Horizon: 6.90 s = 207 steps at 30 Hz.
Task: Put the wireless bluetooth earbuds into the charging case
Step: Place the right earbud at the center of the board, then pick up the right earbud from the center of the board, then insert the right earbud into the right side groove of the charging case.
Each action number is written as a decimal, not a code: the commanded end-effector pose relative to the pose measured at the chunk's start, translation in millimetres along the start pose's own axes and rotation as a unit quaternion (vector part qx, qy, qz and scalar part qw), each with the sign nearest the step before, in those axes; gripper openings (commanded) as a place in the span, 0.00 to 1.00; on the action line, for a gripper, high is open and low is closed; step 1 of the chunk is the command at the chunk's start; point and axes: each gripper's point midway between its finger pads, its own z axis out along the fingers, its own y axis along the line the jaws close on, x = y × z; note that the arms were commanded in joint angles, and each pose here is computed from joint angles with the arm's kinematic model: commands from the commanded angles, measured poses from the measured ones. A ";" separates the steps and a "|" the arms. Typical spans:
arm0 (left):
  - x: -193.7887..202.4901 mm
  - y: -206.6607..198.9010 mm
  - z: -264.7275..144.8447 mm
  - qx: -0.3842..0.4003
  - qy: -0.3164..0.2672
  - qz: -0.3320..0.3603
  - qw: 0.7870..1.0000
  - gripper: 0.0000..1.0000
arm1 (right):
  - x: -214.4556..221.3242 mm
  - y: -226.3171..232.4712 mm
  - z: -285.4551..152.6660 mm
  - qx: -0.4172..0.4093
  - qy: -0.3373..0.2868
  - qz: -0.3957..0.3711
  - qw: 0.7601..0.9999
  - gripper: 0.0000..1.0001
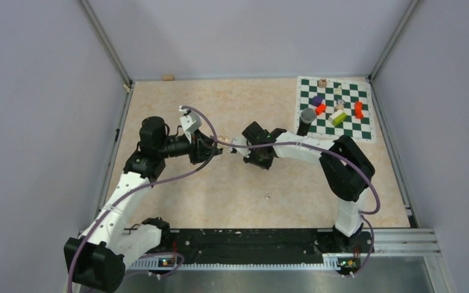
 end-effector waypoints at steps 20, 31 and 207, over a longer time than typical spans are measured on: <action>-16.5 -8.7 -5.0 0.014 -0.027 0.033 0.999 0.00 | -9.9 -7.3 -29.7 -0.132 -0.170 0.125 0.969 0.48; -16.7 -11.2 -5.8 0.020 -0.028 0.033 0.999 0.00 | -3.6 7.3 -13.5 -0.199 -0.185 0.154 0.950 0.44; -26.4 -11.9 -17.8 -0.004 -0.255 0.143 0.956 0.04 | -175.9 38.9 -279.9 0.227 -0.270 -0.179 0.918 0.19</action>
